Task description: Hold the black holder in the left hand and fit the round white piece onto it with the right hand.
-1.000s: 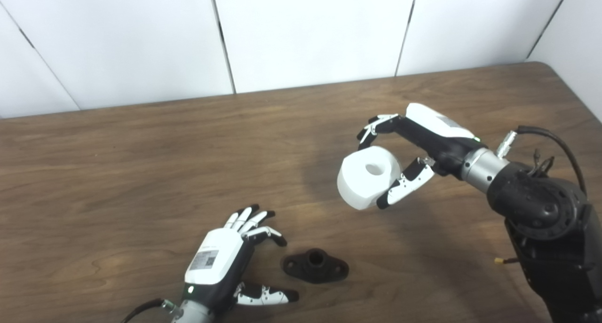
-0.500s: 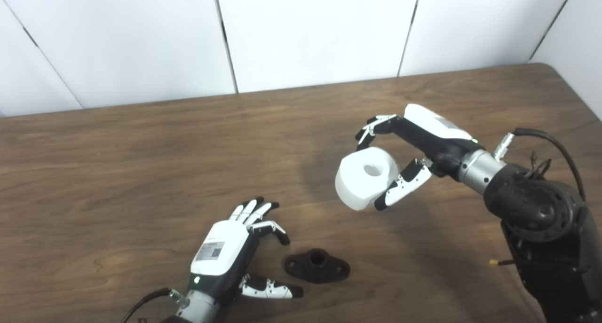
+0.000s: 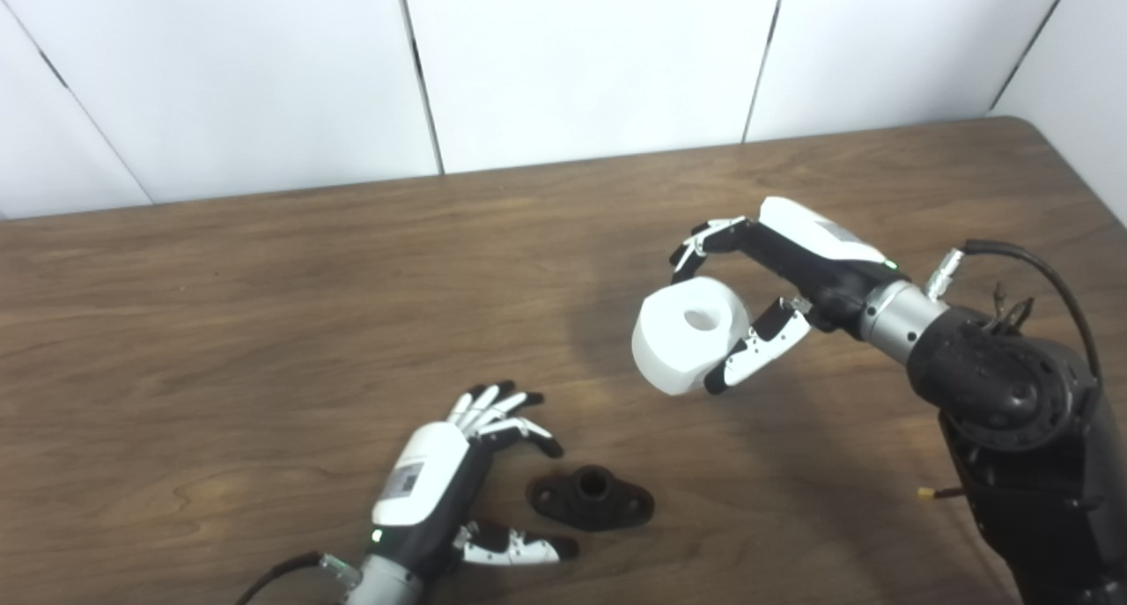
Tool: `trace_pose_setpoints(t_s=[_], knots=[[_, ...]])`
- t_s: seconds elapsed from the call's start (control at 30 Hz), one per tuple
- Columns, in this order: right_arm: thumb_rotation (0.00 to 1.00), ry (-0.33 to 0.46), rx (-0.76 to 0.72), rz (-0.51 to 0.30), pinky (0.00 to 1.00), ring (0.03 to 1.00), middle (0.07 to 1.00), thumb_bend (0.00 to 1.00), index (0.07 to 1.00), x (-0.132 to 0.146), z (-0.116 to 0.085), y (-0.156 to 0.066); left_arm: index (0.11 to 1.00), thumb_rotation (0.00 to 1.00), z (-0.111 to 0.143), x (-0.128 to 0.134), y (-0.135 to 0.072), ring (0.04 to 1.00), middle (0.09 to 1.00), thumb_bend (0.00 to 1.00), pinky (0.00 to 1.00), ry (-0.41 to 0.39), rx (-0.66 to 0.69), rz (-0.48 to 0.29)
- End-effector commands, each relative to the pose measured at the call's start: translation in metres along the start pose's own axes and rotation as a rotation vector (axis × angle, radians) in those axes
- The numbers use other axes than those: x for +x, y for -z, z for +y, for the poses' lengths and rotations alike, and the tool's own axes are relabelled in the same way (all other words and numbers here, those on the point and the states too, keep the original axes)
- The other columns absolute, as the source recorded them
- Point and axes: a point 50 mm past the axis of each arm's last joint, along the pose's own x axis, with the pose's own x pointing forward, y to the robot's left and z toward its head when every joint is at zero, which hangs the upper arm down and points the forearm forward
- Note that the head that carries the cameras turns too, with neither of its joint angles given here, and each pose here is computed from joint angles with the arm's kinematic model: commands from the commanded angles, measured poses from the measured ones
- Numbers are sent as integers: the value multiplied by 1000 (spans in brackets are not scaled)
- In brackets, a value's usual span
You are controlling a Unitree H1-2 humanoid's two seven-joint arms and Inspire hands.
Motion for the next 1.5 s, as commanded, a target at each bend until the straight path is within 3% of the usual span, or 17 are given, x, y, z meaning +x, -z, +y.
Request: trace_pose_setpoints(t_s=[0.0,0.37,1.0,1.47], knots=[[134,62,-13,-17,853,896,775,524,481,-1,-13,-3,619,208,9,5,-9,980,903,1000,1000,-44,-38,-48],[134,56,-24,-19,851,894,775,524,481,4,-15,-5,611,189,9,7,-6,974,885,1000,1000,-25,-33,-30],[136,62,-19,-27,852,892,772,525,481,5,-19,-7,602,177,7,9,-1,952,872,1000,1000,-12,191,-9],[135,71,-22,-32,855,895,774,524,481,5,-22,-9,554,151,4,10,4,949,859,983,1000,27,225,-1]])
